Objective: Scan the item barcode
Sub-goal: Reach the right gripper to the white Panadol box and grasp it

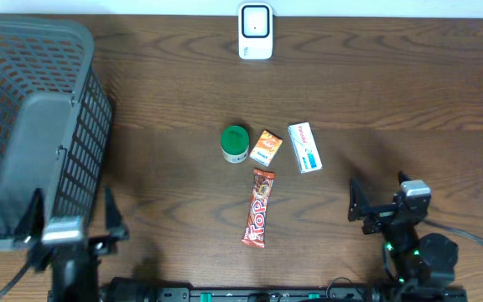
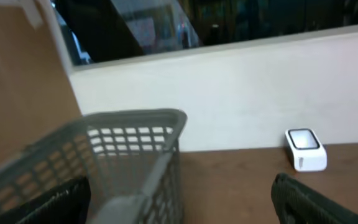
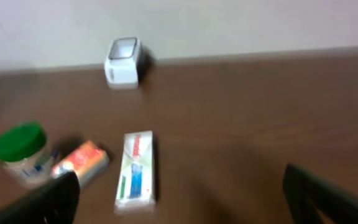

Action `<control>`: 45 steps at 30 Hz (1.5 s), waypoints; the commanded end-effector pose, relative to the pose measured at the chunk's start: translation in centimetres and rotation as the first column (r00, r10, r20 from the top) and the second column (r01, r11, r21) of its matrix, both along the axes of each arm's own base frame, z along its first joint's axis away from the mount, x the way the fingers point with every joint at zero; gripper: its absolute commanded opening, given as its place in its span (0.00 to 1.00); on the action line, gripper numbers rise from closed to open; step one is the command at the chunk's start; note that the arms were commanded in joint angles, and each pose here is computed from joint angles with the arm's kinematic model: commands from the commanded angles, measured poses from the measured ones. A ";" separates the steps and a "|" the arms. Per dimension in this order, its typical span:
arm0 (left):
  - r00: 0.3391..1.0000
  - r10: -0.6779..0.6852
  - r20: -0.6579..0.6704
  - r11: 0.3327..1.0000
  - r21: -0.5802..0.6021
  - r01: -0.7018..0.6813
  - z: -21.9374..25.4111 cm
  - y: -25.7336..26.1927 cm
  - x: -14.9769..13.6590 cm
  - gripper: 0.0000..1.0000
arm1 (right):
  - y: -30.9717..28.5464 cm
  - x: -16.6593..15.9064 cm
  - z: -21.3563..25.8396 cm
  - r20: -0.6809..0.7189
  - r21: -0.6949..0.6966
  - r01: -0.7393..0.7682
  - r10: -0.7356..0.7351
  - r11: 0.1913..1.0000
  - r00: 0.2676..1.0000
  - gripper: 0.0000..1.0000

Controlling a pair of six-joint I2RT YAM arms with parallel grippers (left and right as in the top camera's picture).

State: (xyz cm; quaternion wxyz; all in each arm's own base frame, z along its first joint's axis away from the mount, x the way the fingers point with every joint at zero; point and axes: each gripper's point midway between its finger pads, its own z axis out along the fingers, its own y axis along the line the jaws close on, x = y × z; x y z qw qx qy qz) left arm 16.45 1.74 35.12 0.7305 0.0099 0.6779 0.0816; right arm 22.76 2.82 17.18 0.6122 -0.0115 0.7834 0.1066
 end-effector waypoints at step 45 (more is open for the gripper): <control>0.962 0.001 -0.273 1.000 0.000 -0.001 -9.1 -0.3 1.9 0.92 | 10.3 11.2 -11.1 -0.829 -0.165 -0.282 0.022 0.945 0.559 0.99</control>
